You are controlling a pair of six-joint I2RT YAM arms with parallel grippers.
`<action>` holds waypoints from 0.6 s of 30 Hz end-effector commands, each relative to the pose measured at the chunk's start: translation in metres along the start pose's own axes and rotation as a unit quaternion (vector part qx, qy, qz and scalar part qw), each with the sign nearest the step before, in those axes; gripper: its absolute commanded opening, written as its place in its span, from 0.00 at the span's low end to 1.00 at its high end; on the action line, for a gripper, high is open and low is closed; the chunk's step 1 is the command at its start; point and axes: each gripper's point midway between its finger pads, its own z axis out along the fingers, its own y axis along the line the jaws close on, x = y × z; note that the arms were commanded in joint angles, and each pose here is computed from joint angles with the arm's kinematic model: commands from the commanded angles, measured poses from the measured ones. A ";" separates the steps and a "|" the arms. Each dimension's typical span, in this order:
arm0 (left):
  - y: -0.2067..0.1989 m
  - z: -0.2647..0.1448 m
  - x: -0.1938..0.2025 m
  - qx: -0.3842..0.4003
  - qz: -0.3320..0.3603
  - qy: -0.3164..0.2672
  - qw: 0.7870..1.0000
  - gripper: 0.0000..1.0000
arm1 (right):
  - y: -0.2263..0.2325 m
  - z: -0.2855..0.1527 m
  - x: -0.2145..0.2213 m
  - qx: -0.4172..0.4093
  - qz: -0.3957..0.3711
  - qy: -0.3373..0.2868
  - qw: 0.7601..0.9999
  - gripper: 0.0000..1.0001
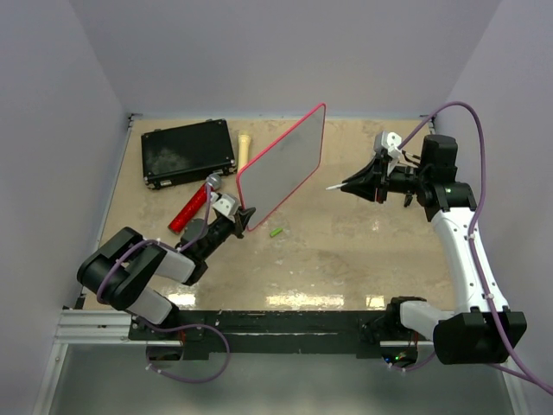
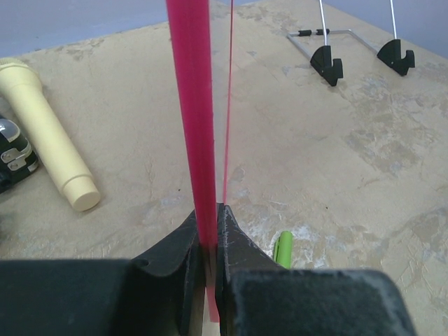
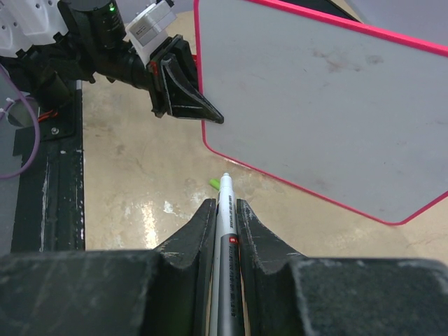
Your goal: Write a sentence on the whiteboard
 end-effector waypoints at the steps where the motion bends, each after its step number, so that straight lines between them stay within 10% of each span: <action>1: 0.008 0.001 -0.029 -0.013 0.023 -0.067 0.997 0.11 | 0.006 -0.001 -0.009 -0.010 -0.017 -0.014 1.000 0.00; 18: 0.009 -0.002 -0.047 -0.017 0.040 -0.087 0.995 0.26 | 0.005 -0.001 -0.007 -0.012 -0.013 -0.013 1.000 0.00</action>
